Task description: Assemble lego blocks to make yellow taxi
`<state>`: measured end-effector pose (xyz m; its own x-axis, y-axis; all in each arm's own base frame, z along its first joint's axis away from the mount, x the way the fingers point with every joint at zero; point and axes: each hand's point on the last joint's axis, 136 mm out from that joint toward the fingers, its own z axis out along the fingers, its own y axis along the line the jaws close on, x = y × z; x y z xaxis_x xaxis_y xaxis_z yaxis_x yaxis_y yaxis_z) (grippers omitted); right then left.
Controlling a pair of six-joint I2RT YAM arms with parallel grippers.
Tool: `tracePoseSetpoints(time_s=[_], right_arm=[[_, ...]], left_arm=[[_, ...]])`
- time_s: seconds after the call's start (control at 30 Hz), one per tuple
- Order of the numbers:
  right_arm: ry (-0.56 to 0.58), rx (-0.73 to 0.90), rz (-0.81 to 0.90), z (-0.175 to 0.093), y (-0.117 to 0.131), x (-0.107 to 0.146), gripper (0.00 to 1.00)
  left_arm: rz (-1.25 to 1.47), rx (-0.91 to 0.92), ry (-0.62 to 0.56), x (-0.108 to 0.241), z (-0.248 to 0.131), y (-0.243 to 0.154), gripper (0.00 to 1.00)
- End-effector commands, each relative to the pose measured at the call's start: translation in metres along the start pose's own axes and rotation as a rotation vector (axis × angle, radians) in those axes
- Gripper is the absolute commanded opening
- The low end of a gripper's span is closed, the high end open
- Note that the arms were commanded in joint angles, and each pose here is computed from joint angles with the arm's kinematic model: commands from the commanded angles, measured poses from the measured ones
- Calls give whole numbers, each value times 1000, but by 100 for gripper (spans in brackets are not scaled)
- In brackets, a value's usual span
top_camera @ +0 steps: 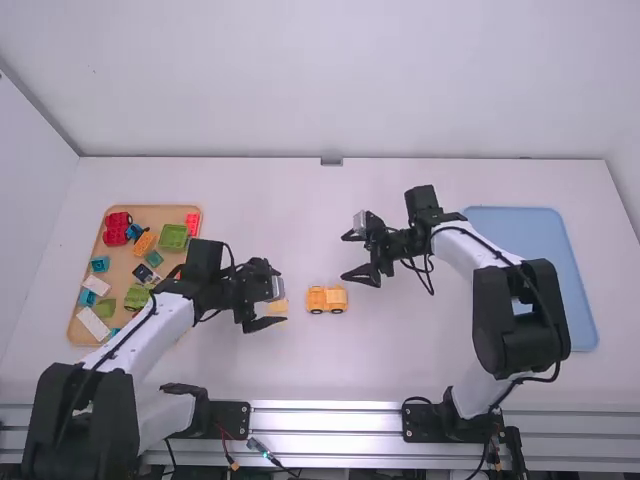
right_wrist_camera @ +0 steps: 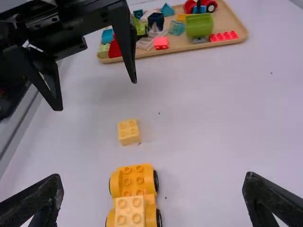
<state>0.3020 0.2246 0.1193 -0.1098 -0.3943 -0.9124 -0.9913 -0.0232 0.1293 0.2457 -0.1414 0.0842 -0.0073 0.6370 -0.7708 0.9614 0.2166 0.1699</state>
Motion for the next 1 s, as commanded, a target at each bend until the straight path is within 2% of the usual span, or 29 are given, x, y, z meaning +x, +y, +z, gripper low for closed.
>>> tracePoseSetpoints(time_s=[0.0,0.2,0.33,0.63,0.87,0.97], right_arm=[[-1,-6,-72,3,1,-13,99],[83,-13,-115,23,6,-5,99],[74,27,-101,34,0,2,99],[64,81,-78,35,1,32,99],[26,50,-81,37,8,29,99],[44,63,-84,37,6,31,99]], left_arm=[[95,41,-136,-13,-3,-5,99],[72,112,-185,7,10,-11,99],[50,162,-194,20,23,-10,99],[65,210,-186,38,32,-6,100],[-5,162,-147,54,30,1,99],[-19,136,-171,54,33,0,99]])
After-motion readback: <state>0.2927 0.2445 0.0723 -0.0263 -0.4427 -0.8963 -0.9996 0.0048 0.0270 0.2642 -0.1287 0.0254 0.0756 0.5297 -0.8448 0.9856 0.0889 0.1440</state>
